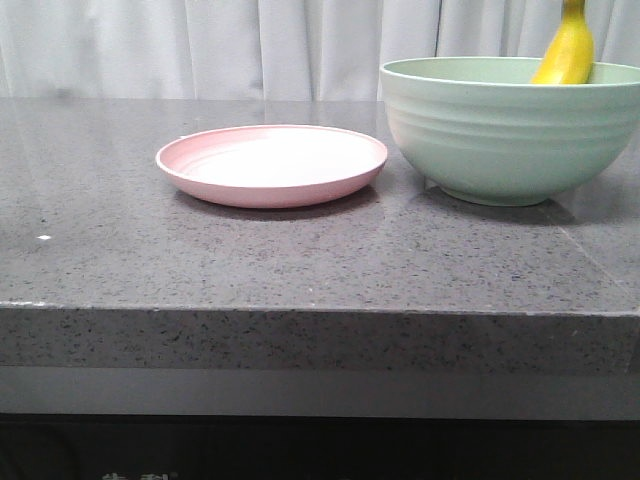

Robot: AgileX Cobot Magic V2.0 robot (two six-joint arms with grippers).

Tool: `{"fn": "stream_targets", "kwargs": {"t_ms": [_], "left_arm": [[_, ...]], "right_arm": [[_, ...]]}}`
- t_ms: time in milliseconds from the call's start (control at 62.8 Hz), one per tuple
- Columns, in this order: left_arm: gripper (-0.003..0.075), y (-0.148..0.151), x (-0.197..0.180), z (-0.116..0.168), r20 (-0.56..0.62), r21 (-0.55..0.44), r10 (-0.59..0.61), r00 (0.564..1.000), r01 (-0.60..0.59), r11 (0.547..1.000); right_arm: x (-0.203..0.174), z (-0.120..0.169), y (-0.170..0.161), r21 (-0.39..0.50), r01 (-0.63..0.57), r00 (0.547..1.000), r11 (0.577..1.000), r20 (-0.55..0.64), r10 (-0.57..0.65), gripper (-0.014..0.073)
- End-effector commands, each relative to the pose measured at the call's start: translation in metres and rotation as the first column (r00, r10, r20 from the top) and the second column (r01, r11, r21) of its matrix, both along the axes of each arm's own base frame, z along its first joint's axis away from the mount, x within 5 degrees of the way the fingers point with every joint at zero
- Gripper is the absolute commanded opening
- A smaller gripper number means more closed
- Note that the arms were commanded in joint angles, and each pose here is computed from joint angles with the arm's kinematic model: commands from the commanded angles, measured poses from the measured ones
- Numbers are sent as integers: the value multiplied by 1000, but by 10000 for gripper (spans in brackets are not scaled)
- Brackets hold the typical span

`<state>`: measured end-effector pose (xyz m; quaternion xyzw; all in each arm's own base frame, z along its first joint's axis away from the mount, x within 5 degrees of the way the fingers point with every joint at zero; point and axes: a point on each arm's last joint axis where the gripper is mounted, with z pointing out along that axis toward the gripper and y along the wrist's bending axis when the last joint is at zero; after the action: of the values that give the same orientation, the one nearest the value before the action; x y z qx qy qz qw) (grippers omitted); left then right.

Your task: Transfer banana from pink plate to green bowl

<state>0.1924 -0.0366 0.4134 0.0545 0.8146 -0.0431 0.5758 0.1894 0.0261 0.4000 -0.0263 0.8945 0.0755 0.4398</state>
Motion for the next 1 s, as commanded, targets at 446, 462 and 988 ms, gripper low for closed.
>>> {"fn": "stream_targets", "kwargs": {"t_ms": [446,462,988], "left_arm": [[-18,20,-106,-93,290,-87,-25,957,52,995],[-18,21,-108,-95,295,-90,-25,955,53,995],[-18,24,-129,-116,377,-136,-18,926,75,988]], "right_arm": [[-121,-89,-16,-52,16,877,999,480,11,-68],[-124,-92,-16,-51,17,874,999,486,10,-68],[-141,-105,-18,-31,27,813,999,583,-4,-68]]}}
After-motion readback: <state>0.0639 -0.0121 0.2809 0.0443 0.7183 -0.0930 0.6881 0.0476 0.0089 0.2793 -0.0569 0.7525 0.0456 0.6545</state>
